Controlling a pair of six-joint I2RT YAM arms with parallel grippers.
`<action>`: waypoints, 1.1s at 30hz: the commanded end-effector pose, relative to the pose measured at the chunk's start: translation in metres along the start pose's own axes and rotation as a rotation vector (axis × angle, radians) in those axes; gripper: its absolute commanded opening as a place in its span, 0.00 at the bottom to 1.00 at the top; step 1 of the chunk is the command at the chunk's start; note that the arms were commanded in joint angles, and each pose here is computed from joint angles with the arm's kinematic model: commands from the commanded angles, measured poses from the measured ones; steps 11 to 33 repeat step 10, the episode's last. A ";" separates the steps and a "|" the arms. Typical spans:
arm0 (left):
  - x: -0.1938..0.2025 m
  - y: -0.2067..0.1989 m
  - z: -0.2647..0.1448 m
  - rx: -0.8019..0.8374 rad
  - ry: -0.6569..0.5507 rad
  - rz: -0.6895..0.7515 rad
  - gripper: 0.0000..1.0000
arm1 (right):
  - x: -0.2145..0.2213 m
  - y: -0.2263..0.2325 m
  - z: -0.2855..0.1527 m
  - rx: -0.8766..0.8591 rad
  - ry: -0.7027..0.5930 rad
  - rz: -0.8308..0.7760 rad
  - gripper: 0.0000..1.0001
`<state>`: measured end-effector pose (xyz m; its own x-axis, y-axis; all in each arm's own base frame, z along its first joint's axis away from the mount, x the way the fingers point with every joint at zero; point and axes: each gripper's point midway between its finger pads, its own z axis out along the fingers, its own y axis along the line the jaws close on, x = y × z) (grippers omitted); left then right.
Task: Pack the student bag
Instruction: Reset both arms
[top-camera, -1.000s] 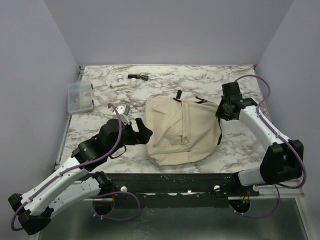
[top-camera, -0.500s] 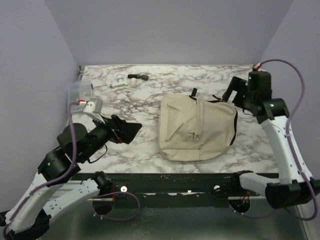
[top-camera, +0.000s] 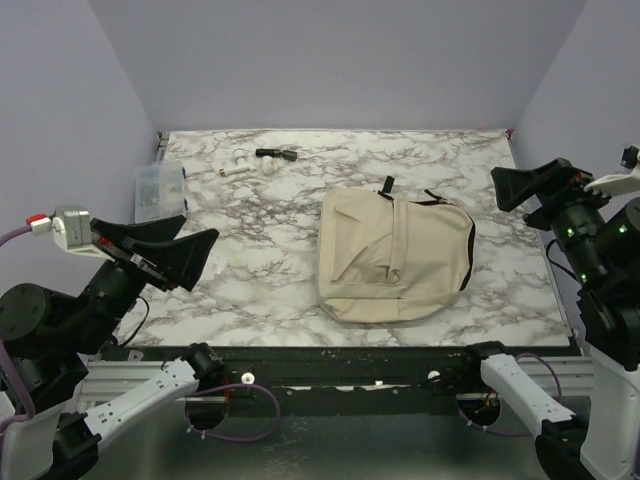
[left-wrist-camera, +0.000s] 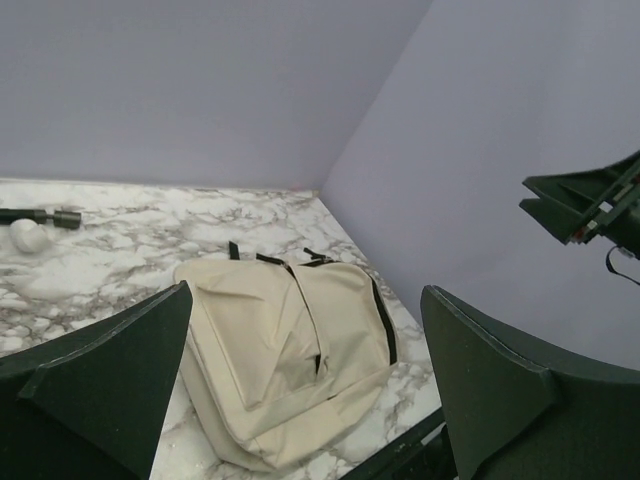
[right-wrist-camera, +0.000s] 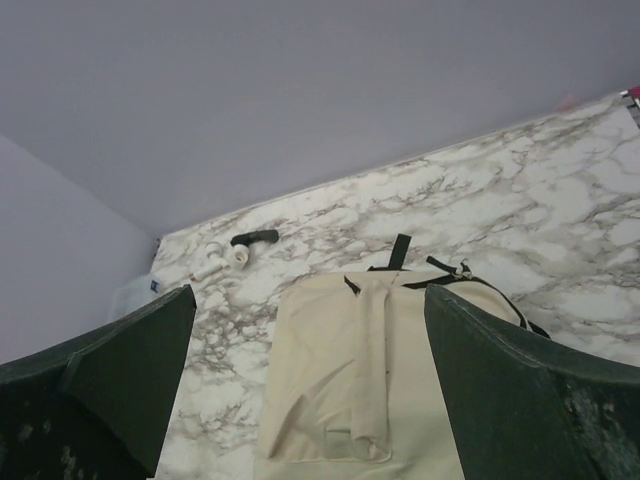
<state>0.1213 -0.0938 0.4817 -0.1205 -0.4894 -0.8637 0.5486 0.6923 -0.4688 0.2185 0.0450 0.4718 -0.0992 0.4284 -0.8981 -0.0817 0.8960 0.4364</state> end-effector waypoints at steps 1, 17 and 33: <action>-0.014 0.020 -0.016 -0.084 -0.062 0.050 0.98 | -0.018 -0.012 -0.020 0.068 -0.098 0.002 1.00; -0.019 0.022 -0.024 -0.086 -0.087 0.044 0.98 | -0.010 -0.028 -0.026 0.140 -0.084 -0.004 1.00; -0.019 0.022 -0.024 -0.086 -0.087 0.044 0.98 | -0.010 -0.028 -0.026 0.140 -0.084 -0.004 1.00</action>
